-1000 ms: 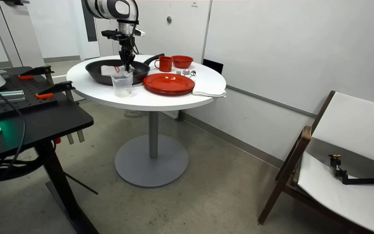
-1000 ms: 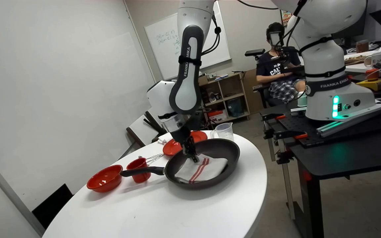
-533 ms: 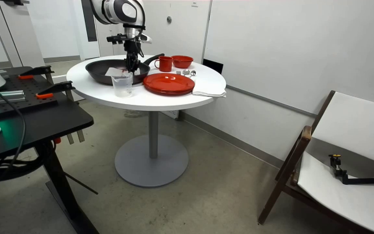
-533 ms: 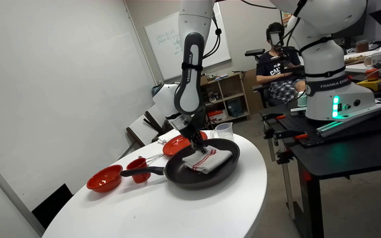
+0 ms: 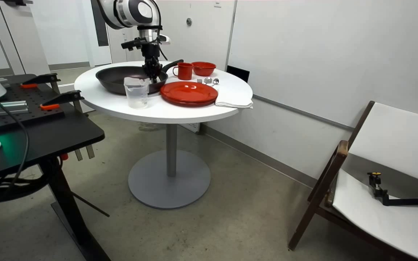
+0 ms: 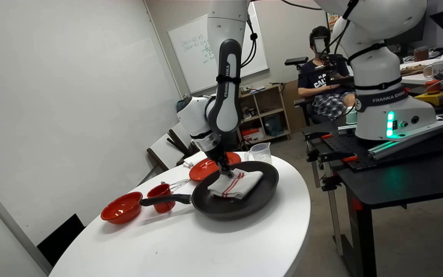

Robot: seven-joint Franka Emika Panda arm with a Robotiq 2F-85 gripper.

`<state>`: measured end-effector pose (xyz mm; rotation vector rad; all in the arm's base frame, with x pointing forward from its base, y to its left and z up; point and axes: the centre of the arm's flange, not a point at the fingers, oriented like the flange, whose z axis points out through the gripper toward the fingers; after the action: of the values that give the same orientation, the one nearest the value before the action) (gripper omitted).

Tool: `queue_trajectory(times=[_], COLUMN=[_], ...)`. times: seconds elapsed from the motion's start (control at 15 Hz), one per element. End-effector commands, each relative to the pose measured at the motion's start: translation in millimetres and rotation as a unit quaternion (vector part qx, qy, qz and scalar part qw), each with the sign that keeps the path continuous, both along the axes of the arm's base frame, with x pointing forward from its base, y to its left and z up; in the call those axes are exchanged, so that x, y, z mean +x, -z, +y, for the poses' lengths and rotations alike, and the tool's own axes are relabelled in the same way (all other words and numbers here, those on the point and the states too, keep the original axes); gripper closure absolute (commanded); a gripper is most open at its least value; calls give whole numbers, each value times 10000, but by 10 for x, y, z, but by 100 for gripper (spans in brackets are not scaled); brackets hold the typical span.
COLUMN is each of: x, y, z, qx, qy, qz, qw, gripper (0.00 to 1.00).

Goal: Use the white and red towel to wipe the black pan

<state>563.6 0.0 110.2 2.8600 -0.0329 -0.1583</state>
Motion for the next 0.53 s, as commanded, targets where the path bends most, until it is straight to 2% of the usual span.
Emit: queue_trajectory(times=[0.0, 0.33, 0.4, 0.47], x=[46, 154, 149, 130], y=[-158, -311, -334, -350], z=[299, 751, 815, 880], qx=[381, 824, 940, 1247], qy=[-81, -315, -326, -285], qz=[-402, -782, -733, -421], qw=[9984, 9930, 9923, 9909], gripper=[97, 97, 97, 97])
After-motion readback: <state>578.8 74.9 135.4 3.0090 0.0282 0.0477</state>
